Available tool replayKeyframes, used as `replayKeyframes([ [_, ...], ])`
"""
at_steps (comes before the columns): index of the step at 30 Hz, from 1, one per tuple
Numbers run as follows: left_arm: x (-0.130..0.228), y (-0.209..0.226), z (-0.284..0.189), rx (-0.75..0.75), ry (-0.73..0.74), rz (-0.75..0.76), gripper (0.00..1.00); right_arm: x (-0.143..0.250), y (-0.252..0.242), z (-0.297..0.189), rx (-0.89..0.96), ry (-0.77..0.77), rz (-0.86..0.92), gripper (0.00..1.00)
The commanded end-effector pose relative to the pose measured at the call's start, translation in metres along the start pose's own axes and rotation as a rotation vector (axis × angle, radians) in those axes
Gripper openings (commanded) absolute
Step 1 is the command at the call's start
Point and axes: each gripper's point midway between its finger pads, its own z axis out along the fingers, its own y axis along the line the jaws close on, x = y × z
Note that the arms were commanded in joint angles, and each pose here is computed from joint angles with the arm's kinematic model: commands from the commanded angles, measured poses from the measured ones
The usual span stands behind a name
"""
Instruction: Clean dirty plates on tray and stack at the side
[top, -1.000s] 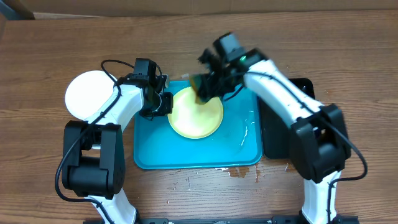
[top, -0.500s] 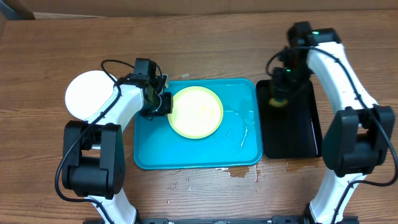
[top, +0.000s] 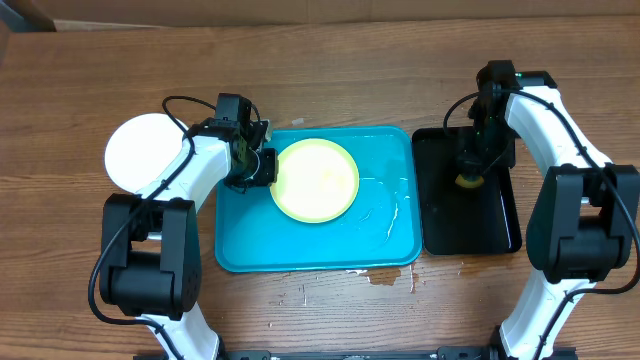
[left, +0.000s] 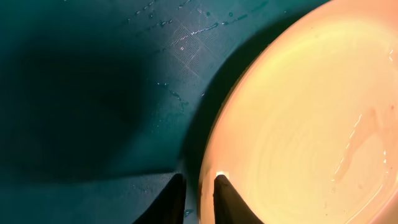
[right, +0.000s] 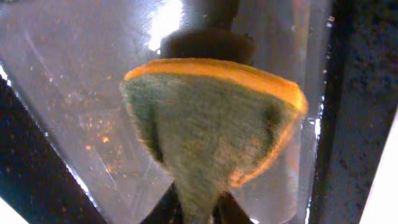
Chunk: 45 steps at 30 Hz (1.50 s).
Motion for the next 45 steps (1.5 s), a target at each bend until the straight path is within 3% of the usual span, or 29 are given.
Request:
replayKeyframes([
  [1, -0.003, -0.005, 0.001, 0.011, -0.003, 0.005, 0.21, -0.002, 0.000, -0.014, 0.002, -0.044, -0.010, 0.43],
  [4, -0.002, -0.004, 0.001, 0.011, -0.002, 0.004, 0.31, -0.006, 0.001, -0.018, -0.014, -0.058, -0.005, 0.55],
  [6, -0.002, -0.005, 0.001, 0.012, -0.002, -0.001, 0.32, -0.014, 0.006, -0.032, -0.070, -0.083, 0.005, 0.57],
  [8, -0.001, -0.005, 0.001, 0.012, 0.003, -0.022, 0.31, -0.022, 0.007, -0.049, -0.112, -0.107, 0.019, 0.61],
  [11, 0.004, -0.004, 0.001, 0.010, 0.024, -0.063, 0.27, -0.039, -0.011, -0.084, -0.126, -0.177, 0.067, 0.76],
  [15, 0.011, -0.005, 0.001, 0.004, 0.052, -0.075, 0.25, -0.056, -0.047, -0.114, -0.133, -0.262, 0.156, 0.82],
  [17, 0.013, -0.008, 0.002, 0.003, 0.056, -0.066, 0.26, -0.058, -0.070, -0.117, -0.132, -0.276, 0.212, 1.00],
  [25, 0.012, -0.011, 0.006, -0.083, 0.036, -0.055, 0.22, -0.053, -0.132, -0.118, -0.124, -0.288, 0.357, 1.00],
  [36, 0.014, -0.015, 0.009, -0.157, 0.028, -0.002, 0.26, -0.052, -0.145, -0.119, -0.122, -0.297, 0.385, 1.00],
  [38, 0.015, -0.018, 0.010, -0.156, 0.029, 0.007, 0.22, -0.052, -0.145, -0.119, -0.122, -0.297, 0.385, 1.00],
  [43, 0.018, -0.017, 0.012, -0.166, 0.030, 0.013, 0.21, -0.052, -0.145, -0.119, -0.122, -0.297, 0.385, 1.00],
  [45, 0.018, -0.017, 0.013, -0.166, 0.031, 0.013, 0.10, -0.052, -0.145, -0.119, -0.122, -0.297, 0.385, 1.00],
])
